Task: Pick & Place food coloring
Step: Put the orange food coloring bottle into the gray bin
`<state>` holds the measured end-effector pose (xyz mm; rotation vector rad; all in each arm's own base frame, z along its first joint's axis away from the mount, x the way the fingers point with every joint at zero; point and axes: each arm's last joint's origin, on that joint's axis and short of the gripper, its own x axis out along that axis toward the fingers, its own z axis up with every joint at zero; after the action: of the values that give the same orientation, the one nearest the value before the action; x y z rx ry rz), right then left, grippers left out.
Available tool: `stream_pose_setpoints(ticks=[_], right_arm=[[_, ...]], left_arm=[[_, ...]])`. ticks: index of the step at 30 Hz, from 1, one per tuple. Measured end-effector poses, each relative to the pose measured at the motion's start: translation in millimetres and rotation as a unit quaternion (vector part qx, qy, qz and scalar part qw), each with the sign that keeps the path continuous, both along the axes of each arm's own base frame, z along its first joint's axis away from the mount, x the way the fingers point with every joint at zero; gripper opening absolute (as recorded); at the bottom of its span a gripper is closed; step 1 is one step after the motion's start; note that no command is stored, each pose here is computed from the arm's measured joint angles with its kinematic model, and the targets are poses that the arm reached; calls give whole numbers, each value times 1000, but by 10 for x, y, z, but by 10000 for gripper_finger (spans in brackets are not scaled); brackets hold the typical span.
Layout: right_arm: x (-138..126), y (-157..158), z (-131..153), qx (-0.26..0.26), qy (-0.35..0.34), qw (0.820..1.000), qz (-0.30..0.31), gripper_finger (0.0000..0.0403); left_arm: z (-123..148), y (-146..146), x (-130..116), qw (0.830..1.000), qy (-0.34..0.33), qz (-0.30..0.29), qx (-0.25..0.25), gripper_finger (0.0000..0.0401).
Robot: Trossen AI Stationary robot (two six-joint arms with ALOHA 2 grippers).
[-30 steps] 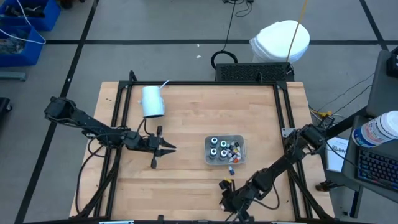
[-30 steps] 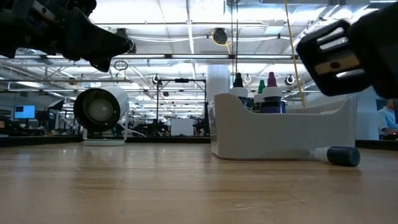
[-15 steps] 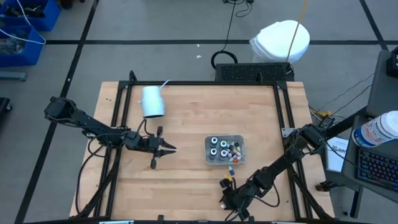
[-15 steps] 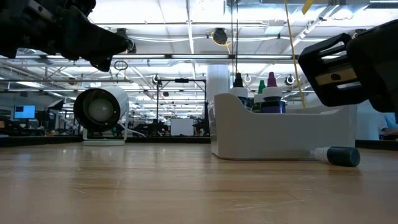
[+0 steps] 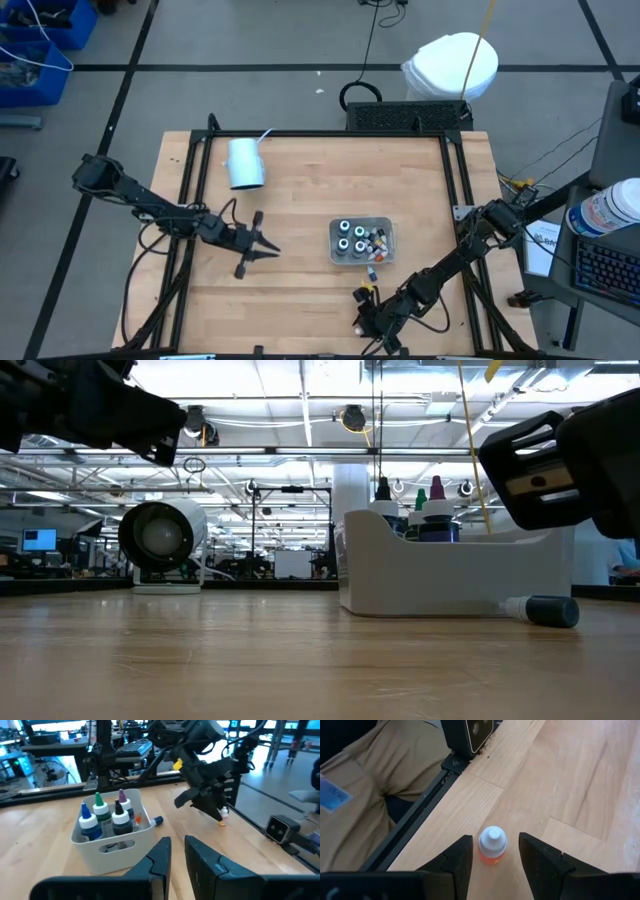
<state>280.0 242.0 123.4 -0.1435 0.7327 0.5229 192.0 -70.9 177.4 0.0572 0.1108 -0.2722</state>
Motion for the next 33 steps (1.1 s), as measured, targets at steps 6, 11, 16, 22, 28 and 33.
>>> stream_pose_setpoints(ticks=[6, 11, 16, 22, 28, 33], right_arm=[[3, 3, 5, 3, -2, 1000, 0, 149], [2, 4, 5, 4, -1, 1000, 2, 139], [3, 4, 5, 4, -1, 1000, 1, 115], [3, 4, 5, 11, 3, 1000, -6, 70], [3, 4, 6, 1, -4, 1000, 5, 56], [3, 0, 81, -8, -25, 1000, 11, 62]], left_arm=[[0, 5, 2, 1000, 1, 9, -5, 63], [0, 6, 2, 1000, 1, 9, -5, 63], [0, 6, 2, 1000, 1, 9, -5, 63], [0, 6, 2, 1000, 1, 9, -5, 63], [0, 6, 2, 1000, 2, 10, -6, 63], [0, 6, 2, 1000, 1, 10, -4, 63]])
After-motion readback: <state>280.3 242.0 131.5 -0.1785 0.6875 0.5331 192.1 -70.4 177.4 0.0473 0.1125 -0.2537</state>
